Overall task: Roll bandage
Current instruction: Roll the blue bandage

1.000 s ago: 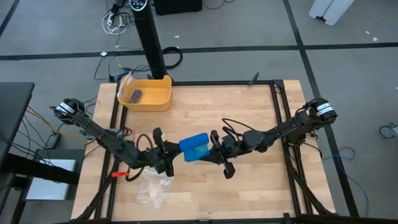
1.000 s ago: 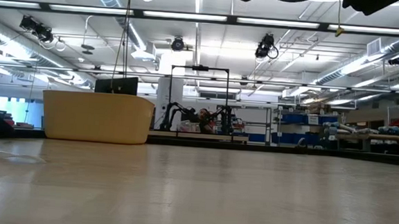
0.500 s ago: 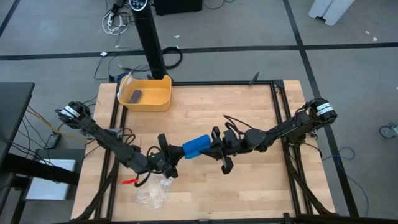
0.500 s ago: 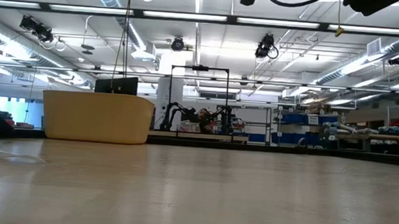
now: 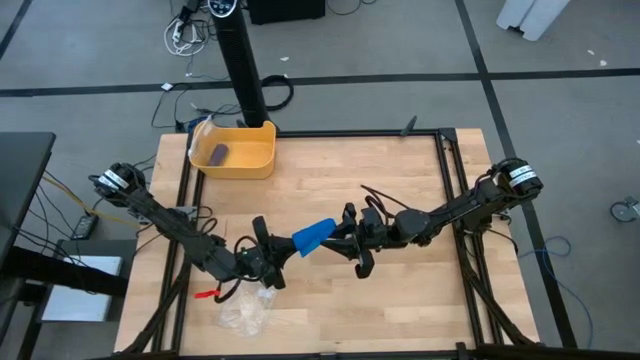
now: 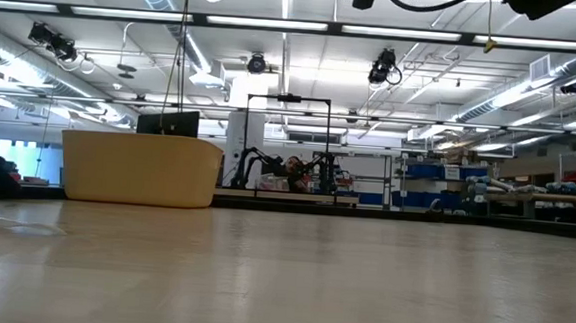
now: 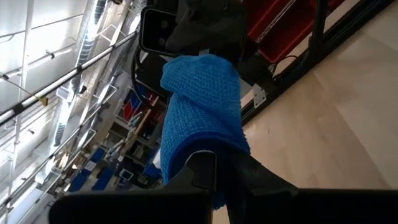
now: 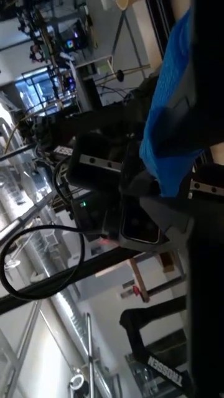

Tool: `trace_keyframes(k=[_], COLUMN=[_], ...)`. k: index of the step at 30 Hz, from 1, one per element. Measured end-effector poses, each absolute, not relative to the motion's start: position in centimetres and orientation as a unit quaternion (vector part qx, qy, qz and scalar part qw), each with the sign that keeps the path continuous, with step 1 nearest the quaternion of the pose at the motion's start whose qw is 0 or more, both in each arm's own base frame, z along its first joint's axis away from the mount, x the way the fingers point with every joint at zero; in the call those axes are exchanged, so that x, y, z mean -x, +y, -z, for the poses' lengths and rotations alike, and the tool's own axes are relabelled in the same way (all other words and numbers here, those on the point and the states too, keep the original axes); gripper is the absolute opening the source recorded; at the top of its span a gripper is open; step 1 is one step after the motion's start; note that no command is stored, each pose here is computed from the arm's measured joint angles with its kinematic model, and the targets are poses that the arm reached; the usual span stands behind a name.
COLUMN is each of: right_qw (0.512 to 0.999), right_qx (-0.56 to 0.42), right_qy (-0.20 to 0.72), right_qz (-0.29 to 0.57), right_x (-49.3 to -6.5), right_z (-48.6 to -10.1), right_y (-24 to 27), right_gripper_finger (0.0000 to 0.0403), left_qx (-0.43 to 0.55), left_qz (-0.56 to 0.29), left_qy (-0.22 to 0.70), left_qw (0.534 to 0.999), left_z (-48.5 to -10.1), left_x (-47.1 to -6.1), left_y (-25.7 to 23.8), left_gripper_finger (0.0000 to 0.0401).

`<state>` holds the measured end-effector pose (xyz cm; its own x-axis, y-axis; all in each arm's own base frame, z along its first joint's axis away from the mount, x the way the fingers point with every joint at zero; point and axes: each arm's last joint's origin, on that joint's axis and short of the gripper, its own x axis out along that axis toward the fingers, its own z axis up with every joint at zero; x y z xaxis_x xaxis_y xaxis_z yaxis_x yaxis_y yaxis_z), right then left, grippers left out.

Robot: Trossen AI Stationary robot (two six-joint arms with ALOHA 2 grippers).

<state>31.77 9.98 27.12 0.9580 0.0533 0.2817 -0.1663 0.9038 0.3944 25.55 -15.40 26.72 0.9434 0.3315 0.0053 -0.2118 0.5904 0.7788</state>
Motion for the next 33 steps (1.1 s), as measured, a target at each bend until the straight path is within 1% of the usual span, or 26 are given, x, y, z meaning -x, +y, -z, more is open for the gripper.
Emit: trace_keyframes(k=[5,9,13,21,26,33], right_qw=[0.965,0.969,0.973,0.973,0.972,0.966], right_qx=[-0.22,-0.206,-0.198,-0.204,-0.212,-0.255], right_qy=[-0.132,-0.127,-0.112,-0.101,-0.088,-0.049], right_qz=[-0.05,-0.047,-0.043,-0.043,-0.045,-0.011], right_x=[-31.8,-31.8,-31.9,-31.9,-32.0,-32.1], right_z=[-27.1,-27.0,-26.7,-26.5,-26.2,-25.3], right_y=[9.9,9.9,9.8,10.0,10.0,9.9], right_gripper_finger=[0.0154,0.0158,0.0141,0.0087,0.0083,0.012], left_qx=[-0.396,-0.338,-0.281,-0.184,-0.178,-0.214], left_qz=[-0.149,-0.125,-0.115,-0.096,-0.054,-0.032], left_qy=[0.075,0.057,0.045,0.035,0.051,0.07], left_qw=[0.903,0.931,0.952,0.978,0.981,0.974], left_z=[-26.4,-26.3,-26.3,-26.2,-25.7,-25.2], left_x=[-25.5,-25.6,-25.6,-25.6,-25.6,-25.6], left_y=[-15.4,-15.6,-15.6,-15.7,-16.0,-16.0], left_gripper_finger=[0.0019,0.0019,0.0019,0.0019,0.0019,0.0019])
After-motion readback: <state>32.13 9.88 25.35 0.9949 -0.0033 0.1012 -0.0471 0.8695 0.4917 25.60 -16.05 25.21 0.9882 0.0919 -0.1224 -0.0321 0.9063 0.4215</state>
